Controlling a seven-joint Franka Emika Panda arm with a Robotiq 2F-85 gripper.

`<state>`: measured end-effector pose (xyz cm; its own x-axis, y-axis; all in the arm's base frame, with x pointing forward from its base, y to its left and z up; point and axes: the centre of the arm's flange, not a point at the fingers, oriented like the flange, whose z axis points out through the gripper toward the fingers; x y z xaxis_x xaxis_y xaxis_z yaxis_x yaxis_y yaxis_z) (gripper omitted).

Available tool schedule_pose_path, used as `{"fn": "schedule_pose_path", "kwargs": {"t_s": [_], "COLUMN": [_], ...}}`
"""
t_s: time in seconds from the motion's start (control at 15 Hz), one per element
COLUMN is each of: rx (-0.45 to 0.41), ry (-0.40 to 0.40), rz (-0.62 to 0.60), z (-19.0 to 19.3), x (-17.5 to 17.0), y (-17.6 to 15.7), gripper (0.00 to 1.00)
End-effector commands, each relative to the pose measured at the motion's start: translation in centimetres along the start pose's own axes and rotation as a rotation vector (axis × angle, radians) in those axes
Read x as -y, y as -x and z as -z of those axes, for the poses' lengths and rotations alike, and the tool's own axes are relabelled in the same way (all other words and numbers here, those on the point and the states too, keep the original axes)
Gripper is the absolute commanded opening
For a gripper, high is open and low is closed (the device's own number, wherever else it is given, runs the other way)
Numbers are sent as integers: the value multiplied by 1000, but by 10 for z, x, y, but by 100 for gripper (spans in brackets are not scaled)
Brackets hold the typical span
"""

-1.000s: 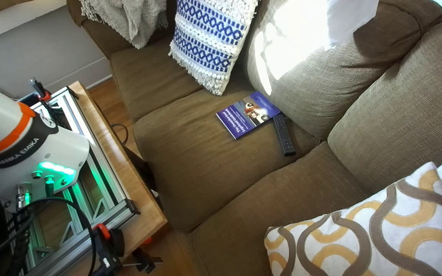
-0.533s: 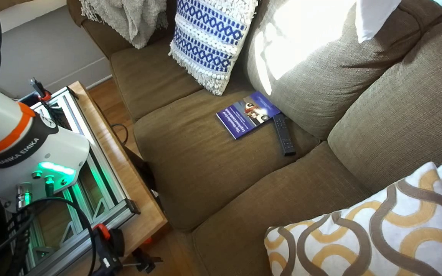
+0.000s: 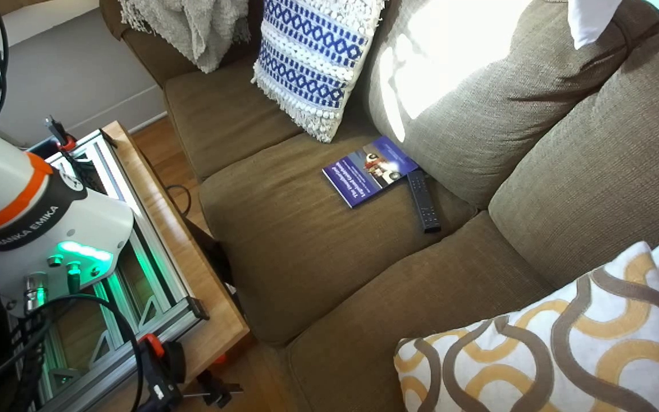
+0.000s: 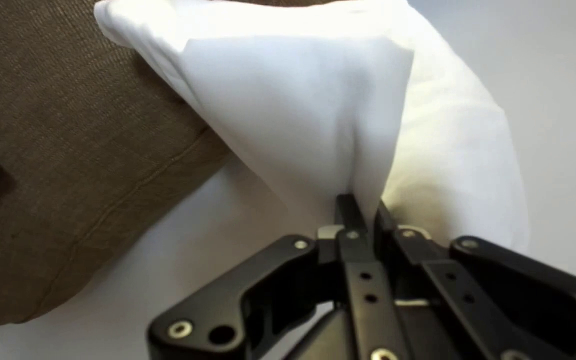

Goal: Fold the white towel from left to right then place it on the backrest of the sofa.

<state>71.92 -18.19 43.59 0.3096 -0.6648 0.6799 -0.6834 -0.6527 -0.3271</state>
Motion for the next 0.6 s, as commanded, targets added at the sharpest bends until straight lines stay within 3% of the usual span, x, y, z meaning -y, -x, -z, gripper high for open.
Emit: {"fn": "schedule_pose_path", "kwargs": {"t_s": [0.0,0.53], "rx": [13,153], "ry": [-51,-78], "rz": [49,114], "z": [-26,-61], "x": [22,53], "y": [19,93], "gripper": [2,2]}}
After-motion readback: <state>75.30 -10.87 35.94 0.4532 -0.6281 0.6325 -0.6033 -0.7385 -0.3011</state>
